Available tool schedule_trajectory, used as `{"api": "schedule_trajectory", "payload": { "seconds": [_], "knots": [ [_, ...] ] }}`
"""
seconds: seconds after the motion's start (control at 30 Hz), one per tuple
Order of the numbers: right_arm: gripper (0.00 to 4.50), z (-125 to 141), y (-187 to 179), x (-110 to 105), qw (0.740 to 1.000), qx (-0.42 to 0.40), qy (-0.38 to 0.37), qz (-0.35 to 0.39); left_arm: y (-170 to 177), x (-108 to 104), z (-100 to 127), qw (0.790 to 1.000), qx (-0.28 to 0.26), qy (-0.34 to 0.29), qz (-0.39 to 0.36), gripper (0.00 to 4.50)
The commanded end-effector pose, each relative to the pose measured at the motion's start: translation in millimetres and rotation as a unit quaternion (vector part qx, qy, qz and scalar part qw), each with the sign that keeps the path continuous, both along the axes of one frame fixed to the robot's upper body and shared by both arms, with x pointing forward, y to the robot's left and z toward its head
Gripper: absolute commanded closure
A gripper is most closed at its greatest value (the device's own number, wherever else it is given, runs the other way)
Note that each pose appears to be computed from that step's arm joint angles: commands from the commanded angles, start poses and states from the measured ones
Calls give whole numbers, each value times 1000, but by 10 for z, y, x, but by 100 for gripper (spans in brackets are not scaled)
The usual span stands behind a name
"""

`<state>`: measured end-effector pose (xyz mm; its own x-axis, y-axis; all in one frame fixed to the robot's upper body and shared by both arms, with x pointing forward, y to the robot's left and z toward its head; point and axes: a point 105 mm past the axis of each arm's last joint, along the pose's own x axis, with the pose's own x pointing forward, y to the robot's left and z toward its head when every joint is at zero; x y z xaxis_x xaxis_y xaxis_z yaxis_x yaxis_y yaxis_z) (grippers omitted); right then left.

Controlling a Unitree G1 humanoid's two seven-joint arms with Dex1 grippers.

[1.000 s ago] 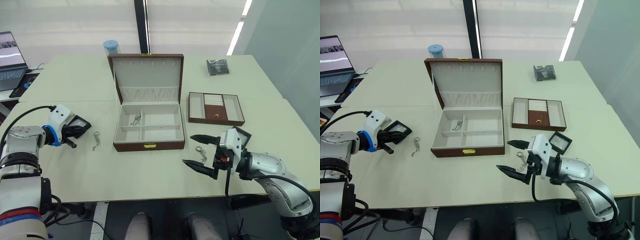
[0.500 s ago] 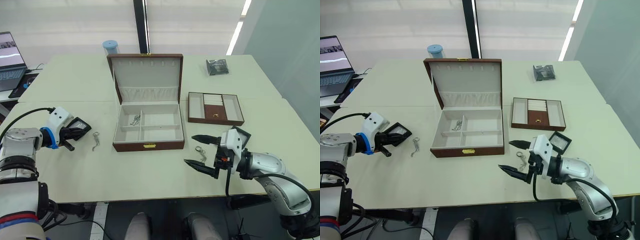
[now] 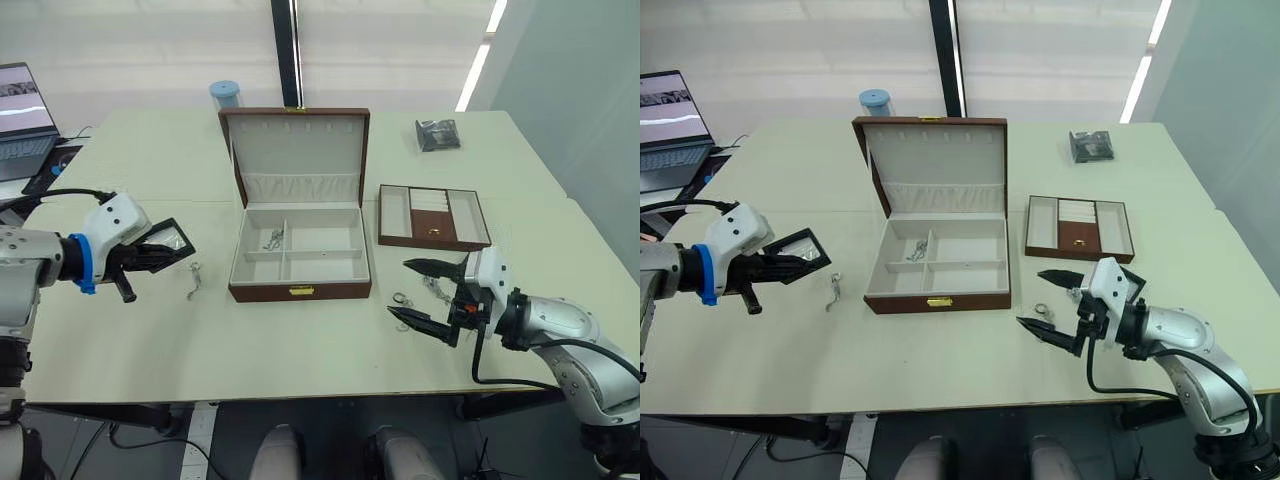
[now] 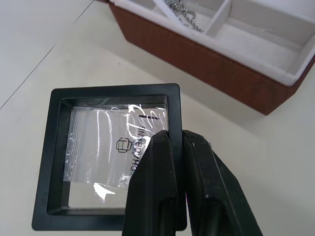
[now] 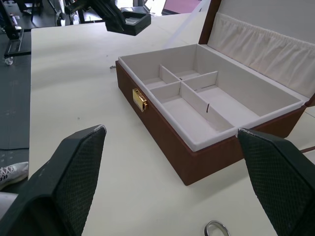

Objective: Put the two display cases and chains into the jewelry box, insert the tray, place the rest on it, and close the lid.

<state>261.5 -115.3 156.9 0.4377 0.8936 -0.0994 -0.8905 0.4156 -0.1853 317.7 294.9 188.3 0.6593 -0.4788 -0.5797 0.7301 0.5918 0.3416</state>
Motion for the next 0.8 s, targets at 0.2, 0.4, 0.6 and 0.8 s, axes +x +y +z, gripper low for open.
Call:
{"api": "schedule_trajectory", "payload": {
  "seconds": [0.2,0.4,0.6,0.8],
  "knots": [
    [0,121,-81,-65,999,18,-18,-36,-522,103,292,997,-14,-8,-79,446],
    [0,96,-125,-131,997,27,-17,-77,-908,243,319,987,7,4,-161,446],
    [0,49,-142,-241,993,32,-15,-116,-1232,382,205,973,25,20,-231,446],
    [0,37,-163,-318,988,36,-13,-149,-1500,543,111,960,27,17,-277,446]
  ]
}}
